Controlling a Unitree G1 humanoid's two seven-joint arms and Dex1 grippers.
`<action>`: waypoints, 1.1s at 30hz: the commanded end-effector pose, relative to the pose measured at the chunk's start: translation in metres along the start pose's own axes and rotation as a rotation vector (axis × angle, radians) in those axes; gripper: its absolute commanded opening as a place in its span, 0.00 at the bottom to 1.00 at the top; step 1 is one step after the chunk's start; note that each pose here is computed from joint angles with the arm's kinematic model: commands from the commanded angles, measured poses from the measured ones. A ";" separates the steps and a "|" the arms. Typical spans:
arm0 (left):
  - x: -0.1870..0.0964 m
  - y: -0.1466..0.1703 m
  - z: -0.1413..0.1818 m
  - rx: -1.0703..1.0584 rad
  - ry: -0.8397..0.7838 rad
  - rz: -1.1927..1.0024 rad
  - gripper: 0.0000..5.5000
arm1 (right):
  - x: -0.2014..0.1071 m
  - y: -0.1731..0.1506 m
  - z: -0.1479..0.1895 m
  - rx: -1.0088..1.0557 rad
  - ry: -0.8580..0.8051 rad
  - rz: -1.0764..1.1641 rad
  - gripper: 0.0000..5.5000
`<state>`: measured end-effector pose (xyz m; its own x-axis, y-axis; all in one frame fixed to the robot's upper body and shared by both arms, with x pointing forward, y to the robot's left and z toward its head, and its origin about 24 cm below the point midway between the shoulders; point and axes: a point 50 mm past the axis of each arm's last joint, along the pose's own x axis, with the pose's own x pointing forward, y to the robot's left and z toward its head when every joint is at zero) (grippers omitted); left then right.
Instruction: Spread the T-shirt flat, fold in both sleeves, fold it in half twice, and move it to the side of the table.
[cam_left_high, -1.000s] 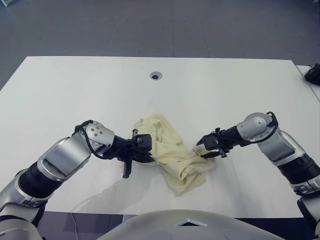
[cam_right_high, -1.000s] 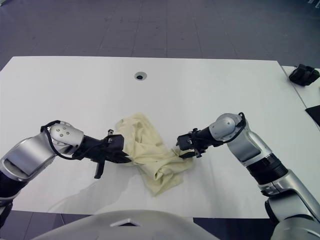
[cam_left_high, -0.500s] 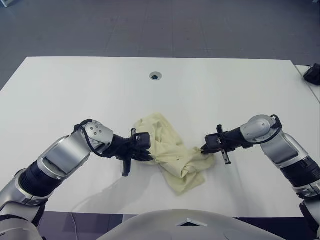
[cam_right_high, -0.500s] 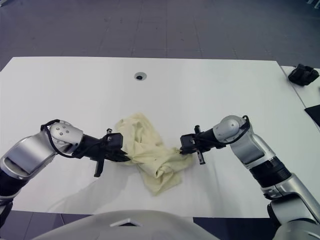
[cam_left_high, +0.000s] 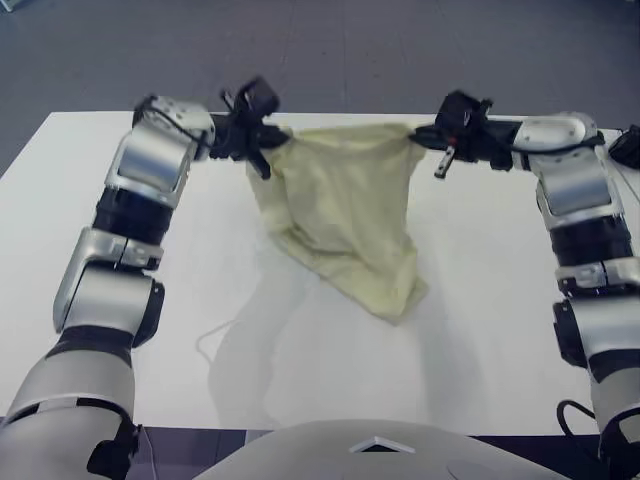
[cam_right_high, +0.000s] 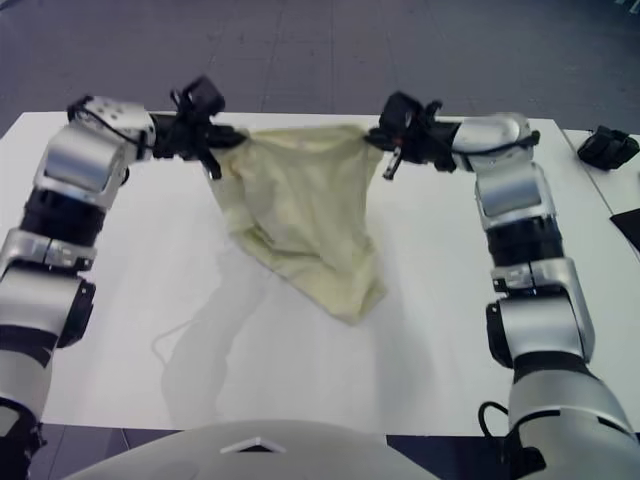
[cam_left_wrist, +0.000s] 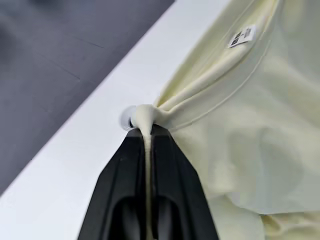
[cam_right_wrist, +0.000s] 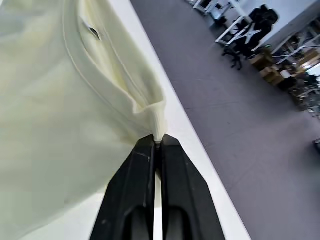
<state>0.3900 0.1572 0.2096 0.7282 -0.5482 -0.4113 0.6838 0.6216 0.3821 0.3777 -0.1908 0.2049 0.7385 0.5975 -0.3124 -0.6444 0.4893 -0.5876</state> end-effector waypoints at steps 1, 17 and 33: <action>0.004 0.037 0.042 0.146 -0.060 0.284 0.00 | 0.009 -0.047 0.026 -0.077 0.003 -0.274 0.00; 0.018 0.037 0.044 0.607 0.011 0.461 0.00 | 0.004 -0.076 0.053 -0.287 -0.044 -0.581 0.00; -0.080 -0.105 -0.045 0.800 0.164 -0.655 0.00 | -0.083 0.096 -0.008 -0.017 0.030 0.782 0.00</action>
<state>0.3302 0.1579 0.1567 0.5097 -0.5904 -0.6258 0.7615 -0.0288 0.6475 0.3344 -0.2126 0.1764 0.4849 0.7443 -0.4593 -0.8451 0.2634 -0.4652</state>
